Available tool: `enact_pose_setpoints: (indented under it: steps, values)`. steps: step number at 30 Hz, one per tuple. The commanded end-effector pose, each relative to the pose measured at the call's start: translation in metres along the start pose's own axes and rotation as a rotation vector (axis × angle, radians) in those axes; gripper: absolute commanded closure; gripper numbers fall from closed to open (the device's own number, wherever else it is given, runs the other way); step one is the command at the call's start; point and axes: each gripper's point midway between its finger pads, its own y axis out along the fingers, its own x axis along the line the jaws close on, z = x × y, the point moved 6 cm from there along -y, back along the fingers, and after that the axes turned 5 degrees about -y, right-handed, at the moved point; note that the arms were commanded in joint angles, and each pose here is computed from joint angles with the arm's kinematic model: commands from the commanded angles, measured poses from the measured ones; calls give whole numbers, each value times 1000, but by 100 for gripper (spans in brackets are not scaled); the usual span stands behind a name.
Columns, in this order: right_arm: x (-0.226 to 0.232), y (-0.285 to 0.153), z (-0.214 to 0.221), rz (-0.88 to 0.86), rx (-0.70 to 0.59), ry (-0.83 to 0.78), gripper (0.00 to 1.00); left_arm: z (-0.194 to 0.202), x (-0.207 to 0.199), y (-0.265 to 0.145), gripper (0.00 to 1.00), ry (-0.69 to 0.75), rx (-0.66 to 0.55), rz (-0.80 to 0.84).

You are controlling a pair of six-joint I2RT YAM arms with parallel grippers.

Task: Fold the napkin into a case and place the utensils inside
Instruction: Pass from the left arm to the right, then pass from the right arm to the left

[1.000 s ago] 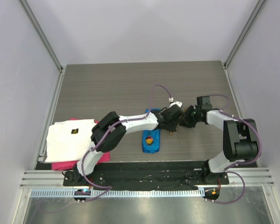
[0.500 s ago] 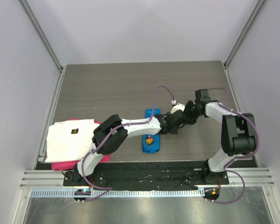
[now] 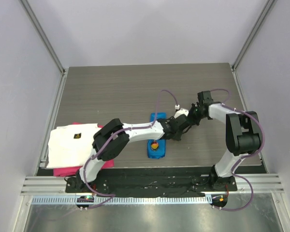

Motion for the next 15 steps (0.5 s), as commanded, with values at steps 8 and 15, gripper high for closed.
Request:
enact_pose_setpoints:
  steps: [8,15]
  values:
    - [65,-76,16,-533,-95,-286,99,-58,42,-153,41,-276,133,462]
    - [123,-132,35,-786,-203,-340,99,-69,72,-186,39,-427,76,570]
